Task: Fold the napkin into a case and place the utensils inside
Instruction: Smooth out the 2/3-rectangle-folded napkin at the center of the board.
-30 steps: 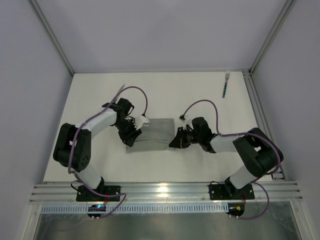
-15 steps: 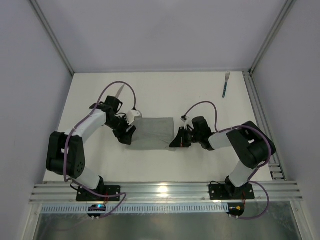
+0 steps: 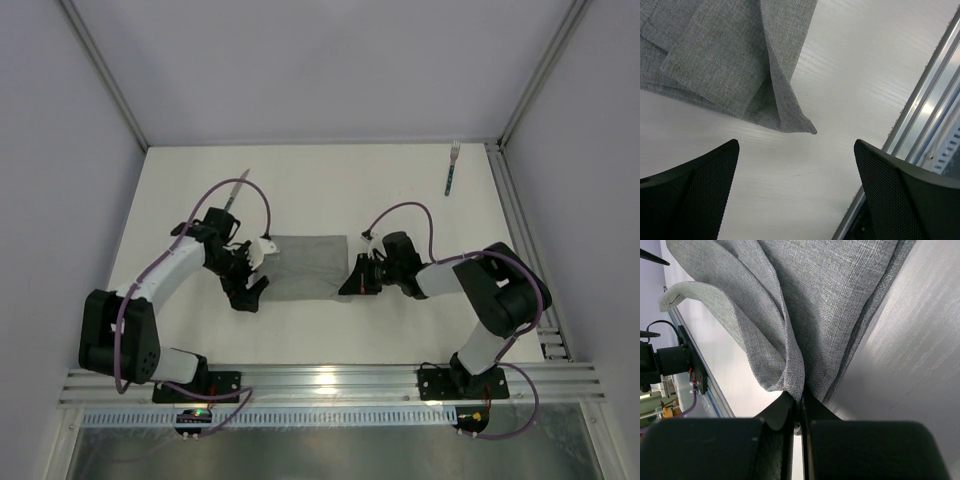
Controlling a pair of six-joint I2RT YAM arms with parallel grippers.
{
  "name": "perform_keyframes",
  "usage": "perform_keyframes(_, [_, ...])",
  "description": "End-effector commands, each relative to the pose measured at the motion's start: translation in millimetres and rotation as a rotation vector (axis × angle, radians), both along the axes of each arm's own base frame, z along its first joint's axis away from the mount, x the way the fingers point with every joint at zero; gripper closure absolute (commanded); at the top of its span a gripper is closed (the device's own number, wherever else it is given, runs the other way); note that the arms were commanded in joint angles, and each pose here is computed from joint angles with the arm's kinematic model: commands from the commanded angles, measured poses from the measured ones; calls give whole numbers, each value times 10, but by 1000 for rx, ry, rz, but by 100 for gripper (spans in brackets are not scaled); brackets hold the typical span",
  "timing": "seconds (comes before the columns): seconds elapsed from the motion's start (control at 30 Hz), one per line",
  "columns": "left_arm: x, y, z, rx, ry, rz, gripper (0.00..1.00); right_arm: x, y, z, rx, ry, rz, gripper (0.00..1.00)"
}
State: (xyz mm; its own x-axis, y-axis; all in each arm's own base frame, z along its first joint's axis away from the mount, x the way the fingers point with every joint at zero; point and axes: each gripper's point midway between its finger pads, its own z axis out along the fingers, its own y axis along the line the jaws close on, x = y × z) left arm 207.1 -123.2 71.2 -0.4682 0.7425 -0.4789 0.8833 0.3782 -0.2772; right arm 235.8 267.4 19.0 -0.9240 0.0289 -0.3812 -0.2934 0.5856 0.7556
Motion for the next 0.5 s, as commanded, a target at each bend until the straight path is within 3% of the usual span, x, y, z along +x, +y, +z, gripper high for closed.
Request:
perform_keyframes(0.0, [-132,97,54,57,-66,-56,1,109,19,102,0,-39,-9,97])
perform_keyframes(0.13, [144,104,-87,114,-162,68,2,123,21,104,-3,-41,-10,97])
perform_keyframes(0.27, [315,-50,-95,65,-221,106,6,128,17,82,-11,-35,-6,97])
perform_keyframes(0.37, [417,-36,-166,99,-232,148,22,117,4,75,-22,-36,1,97])
perform_keyframes(0.4, [426,-22,-190,109,-223,164,42,116,7,83,-26,-38,7,97])
perform_keyframes(0.47, [405,-46,-198,99,-205,159,56,97,-12,73,-44,-40,23,97])
